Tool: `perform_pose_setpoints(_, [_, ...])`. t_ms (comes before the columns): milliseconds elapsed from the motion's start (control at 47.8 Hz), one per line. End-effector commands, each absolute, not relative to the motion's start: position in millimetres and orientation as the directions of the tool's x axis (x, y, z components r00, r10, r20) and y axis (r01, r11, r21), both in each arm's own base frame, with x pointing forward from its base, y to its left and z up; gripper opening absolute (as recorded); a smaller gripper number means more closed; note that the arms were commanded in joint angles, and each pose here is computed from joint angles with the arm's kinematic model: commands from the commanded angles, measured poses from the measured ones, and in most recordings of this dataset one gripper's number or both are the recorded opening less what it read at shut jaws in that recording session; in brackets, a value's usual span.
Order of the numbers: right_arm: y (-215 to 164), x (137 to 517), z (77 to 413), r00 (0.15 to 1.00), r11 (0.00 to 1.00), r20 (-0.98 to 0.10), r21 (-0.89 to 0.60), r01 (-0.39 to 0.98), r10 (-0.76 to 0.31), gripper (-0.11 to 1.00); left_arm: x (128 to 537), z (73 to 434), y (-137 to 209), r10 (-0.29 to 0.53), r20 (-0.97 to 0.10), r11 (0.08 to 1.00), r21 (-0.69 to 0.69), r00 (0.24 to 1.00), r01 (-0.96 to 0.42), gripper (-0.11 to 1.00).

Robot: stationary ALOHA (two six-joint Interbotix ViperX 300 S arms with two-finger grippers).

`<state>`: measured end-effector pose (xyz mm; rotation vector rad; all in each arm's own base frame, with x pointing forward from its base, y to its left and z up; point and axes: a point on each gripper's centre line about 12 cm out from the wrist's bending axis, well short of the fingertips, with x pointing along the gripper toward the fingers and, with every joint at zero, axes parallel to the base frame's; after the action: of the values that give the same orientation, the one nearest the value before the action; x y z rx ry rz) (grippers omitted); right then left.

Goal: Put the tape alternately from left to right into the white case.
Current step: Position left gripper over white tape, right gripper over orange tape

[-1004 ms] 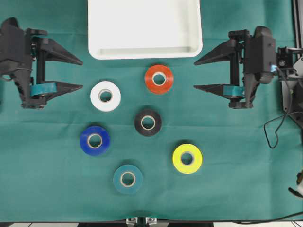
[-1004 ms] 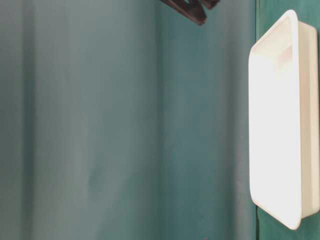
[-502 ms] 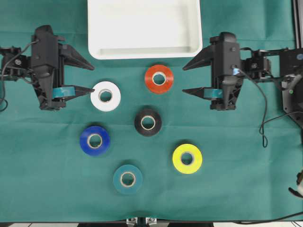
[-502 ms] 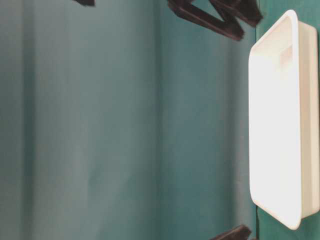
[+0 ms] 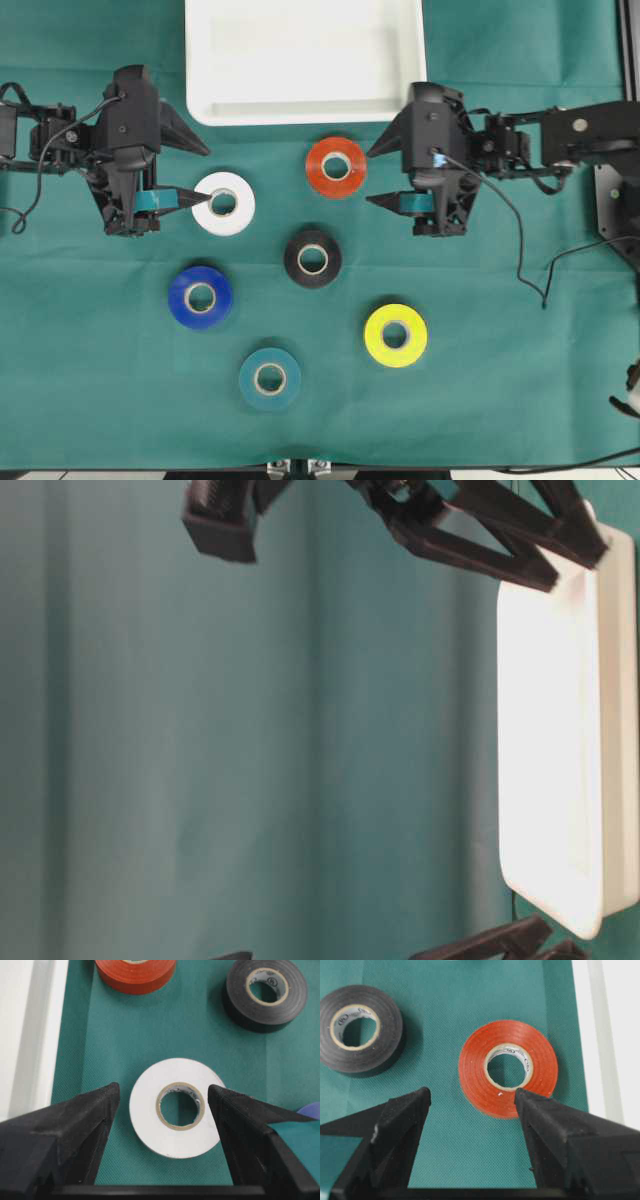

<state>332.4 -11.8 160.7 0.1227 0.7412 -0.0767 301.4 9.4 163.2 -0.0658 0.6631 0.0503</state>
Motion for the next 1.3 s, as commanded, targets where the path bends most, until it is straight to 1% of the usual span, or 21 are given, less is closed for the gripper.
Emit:
perform_pose_setpoints(0, [-12, 343, 167, 0.746, 0.990, -0.666, 0.083, 0.110, -0.027, 0.77, 309, 172, 10, 0.028, -0.593, 0.997, -0.046, 0.805, -0.068, 0.92])
perform_pose_setpoints(126, [-13, 350, 161, 0.727, 0.992, -0.686, 0.074, 0.106, -0.027, 0.77, 309, 171, 10, 0.027, -0.597, 0.997, -0.046, 0.802, -0.068, 0.92])
perform_pose_setpoints(460, [-13, 364, 152, 0.713, 0.992, -0.701, 0.066, 0.103, -0.027, 0.77, 311, 169, 10, 0.027, -0.603, 0.997, -0.046, 0.797, -0.068, 0.92])
perform_pose_setpoints(649, [-13, 369, 149, 0.710, 0.992, -0.704, 0.067, 0.104, -0.027, 0.77, 312, 164, 10, 0.027, -0.618, 0.997, -0.045, 0.786, -0.069, 0.92])
perform_pose_setpoints(1276, [-13, 373, 148, 0.709, 0.992, -0.705, 0.066, 0.103, -0.027, 0.77, 314, 165, 10, 0.026, -0.619, 0.997, -0.045, 0.785, -0.069, 0.92])
